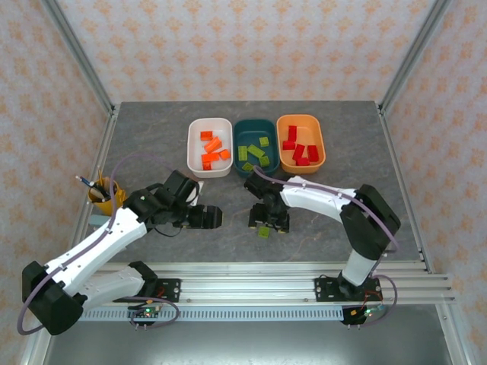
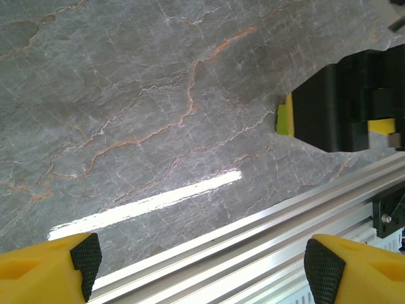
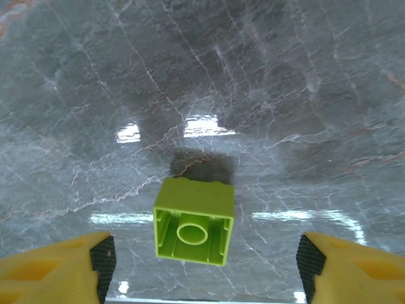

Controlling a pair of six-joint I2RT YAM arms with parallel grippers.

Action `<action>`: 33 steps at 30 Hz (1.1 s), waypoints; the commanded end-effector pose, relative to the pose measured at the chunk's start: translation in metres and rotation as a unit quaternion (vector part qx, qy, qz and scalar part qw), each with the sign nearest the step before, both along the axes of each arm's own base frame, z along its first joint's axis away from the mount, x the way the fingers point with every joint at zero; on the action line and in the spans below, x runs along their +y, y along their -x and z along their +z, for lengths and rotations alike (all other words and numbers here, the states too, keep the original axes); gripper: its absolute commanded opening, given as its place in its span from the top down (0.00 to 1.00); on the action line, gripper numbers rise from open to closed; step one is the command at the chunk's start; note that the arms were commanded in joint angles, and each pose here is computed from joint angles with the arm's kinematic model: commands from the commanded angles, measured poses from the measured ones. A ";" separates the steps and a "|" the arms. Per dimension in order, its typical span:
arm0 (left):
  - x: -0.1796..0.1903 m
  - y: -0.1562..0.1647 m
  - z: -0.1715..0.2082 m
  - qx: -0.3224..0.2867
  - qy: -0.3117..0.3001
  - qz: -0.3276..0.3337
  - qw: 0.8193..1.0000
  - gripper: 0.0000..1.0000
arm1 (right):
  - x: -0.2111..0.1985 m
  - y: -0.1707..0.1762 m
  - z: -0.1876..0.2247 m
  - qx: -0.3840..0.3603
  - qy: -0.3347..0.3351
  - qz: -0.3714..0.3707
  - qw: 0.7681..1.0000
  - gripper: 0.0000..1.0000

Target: Sort the legos into containers by color

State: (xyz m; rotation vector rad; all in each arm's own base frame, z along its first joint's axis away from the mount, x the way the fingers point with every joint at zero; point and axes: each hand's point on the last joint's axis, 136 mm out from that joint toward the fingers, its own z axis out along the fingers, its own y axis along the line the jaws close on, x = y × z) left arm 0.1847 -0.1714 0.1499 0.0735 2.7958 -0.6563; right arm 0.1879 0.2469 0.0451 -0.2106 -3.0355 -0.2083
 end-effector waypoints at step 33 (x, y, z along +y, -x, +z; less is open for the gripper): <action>0.022 -0.035 0.081 -0.127 -0.005 0.096 0.987 0.14 | 0.000 -0.113 0.079 -0.145 -0.019 -0.029 0.989 0.72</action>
